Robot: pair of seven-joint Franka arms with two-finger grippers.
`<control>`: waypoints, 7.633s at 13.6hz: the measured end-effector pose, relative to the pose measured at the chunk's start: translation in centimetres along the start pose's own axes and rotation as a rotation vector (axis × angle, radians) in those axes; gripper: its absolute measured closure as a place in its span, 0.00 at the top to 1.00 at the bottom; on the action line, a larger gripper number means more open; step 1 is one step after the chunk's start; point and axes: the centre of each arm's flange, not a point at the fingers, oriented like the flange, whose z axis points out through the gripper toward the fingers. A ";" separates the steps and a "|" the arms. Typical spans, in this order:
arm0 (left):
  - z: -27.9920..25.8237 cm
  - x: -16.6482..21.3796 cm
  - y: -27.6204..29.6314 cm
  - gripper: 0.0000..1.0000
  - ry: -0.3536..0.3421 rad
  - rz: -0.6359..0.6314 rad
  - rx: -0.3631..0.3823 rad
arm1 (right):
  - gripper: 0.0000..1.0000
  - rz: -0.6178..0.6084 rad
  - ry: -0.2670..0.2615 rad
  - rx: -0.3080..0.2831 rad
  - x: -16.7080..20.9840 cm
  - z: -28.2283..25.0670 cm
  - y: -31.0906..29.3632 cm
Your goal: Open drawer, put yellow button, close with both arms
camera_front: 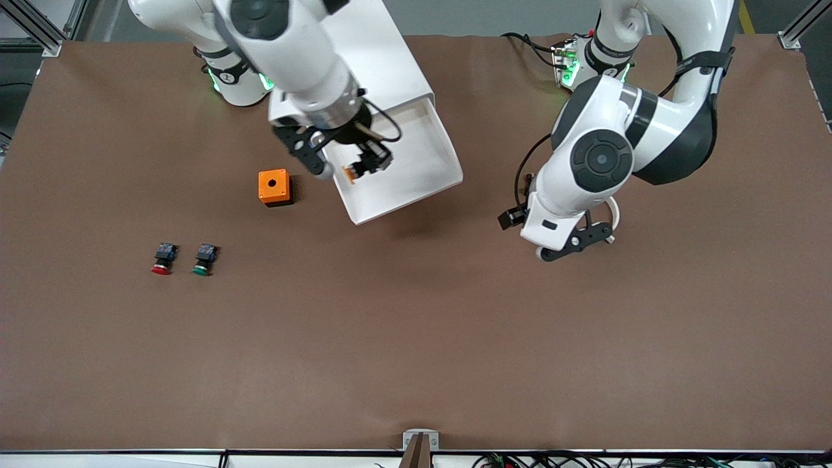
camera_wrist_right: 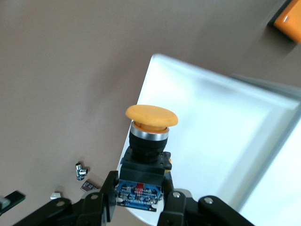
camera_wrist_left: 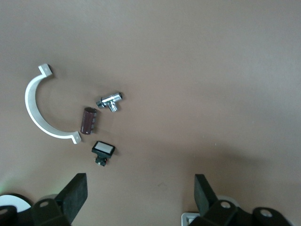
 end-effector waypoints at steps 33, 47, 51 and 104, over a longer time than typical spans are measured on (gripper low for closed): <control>6.8 -6.2 7.7 1.00 0.009 -0.110 0.021 | 1.00 -0.089 0.027 -0.136 -3.0 12.9 -2.2; 8.9 -12.3 13.0 1.00 -0.018 -0.084 -0.072 | 1.00 -0.748 -0.032 -0.153 31.7 -4.0 5.7; 9.5 -15.9 14.6 1.00 -0.031 -0.093 -0.066 | 1.00 -0.905 -0.038 -0.235 39.5 -10.4 14.0; -14.9 3.4 -17.5 1.00 0.161 -0.189 -0.076 | 1.00 -1.132 -0.204 -0.286 39.6 -15.0 20.8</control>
